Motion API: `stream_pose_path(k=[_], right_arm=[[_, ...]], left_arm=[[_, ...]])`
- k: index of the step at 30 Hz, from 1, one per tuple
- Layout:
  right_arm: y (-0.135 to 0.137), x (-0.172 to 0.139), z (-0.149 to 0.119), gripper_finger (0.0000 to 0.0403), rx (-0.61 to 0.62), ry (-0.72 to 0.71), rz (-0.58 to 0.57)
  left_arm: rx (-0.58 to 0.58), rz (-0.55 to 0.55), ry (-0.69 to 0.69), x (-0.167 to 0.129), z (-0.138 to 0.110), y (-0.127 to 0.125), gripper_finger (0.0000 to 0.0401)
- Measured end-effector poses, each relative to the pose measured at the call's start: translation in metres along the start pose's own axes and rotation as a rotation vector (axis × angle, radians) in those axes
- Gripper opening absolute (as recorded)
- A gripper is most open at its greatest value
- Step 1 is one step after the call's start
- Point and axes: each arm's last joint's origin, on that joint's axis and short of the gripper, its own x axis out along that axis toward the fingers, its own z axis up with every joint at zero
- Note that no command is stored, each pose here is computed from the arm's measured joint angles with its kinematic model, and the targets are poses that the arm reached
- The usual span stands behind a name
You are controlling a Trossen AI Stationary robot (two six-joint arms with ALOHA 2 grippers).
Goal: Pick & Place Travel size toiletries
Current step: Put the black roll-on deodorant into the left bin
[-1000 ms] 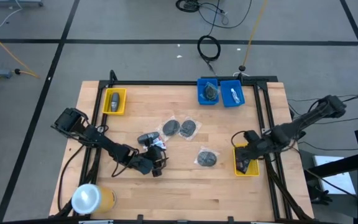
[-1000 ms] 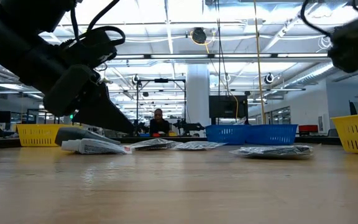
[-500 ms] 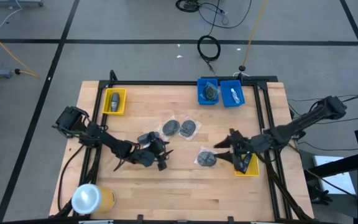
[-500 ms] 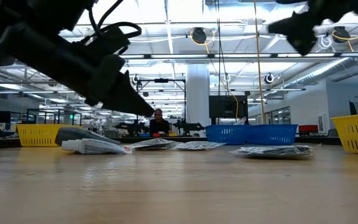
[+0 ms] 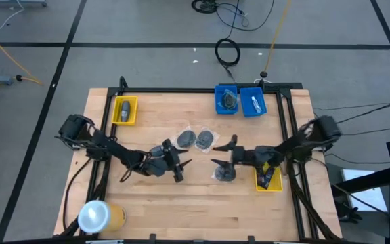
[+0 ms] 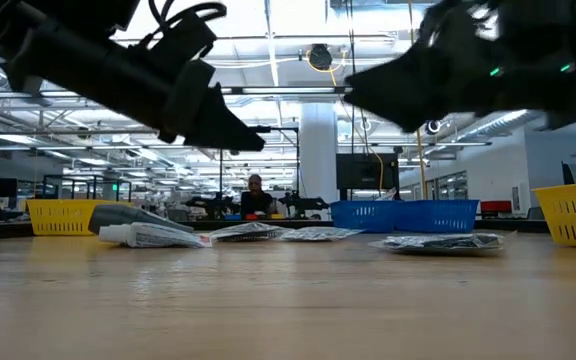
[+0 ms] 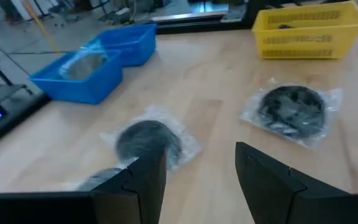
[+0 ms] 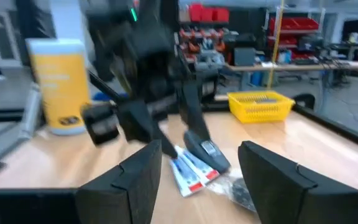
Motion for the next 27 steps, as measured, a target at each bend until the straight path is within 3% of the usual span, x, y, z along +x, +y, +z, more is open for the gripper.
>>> stream_pose_path(k=[5,10,16,22,27], right_arm=[[-0.002,0.028,-0.023,0.0205,0.023,0.059,-0.044],[-0.007,0.037,-0.047,0.0205,0.054,0.118,-0.138],[-0.011,0.036,-0.065,0.0205,0.053,0.172,-0.184],[-0.015,0.036,-0.073,0.0205,0.041,0.197,-0.195],[-0.023,0.038,-0.073,0.0205,0.014,0.196,-0.218]], left_arm=[[-0.014,0.088,0.135,-0.017,0.018,0.035,0.0188],[-0.051,0.184,0.333,-0.05,0.047,0.079,0.0188],[-0.238,0.105,0.61,-0.083,0.073,0.114,0.0188],[-0.295,-0.03,0.835,-0.086,0.046,0.11,0.0188],[-0.276,-0.012,0.789,-0.076,0.007,0.093,0.0188]])
